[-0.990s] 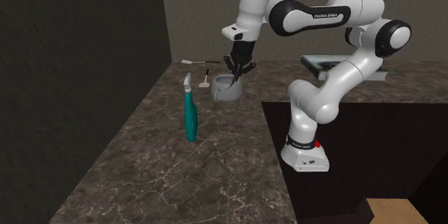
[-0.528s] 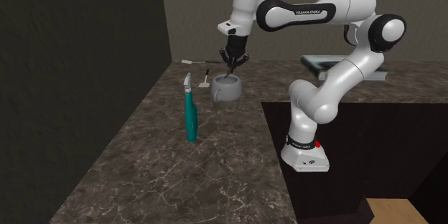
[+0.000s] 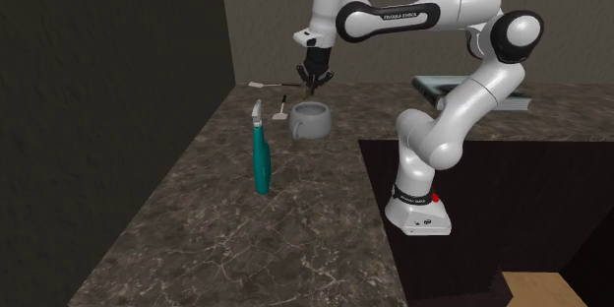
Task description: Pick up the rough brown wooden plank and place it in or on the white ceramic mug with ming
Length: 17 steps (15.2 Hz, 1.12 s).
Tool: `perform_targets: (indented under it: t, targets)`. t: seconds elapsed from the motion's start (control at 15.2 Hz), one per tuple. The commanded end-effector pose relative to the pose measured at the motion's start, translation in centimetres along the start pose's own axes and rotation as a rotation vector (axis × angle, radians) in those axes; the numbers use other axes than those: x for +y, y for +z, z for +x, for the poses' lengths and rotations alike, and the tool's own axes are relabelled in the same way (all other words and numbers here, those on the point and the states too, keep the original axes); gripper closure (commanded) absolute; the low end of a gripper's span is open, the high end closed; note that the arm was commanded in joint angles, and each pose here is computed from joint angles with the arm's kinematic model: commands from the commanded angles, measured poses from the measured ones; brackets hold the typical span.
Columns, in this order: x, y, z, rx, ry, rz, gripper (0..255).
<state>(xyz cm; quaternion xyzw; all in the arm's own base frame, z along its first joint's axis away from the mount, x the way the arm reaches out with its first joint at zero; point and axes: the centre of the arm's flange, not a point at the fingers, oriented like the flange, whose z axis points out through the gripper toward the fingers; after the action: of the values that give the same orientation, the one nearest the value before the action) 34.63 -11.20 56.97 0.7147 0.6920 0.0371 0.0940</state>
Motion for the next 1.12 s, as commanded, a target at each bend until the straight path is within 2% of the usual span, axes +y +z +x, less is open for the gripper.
perform_targets:
  t: [0.0, 0.53, 1.06]
  targets:
    - [-0.1, 1.2, 0.0, 0.0, 0.0, 0.0, 255]
    - [-0.8, 5.3, 0.3, 0.0, 0.0, 0.0, 255]
    - [-0.9, 5.5, 0.3, 0.0, 0.0, 0.0, 255]
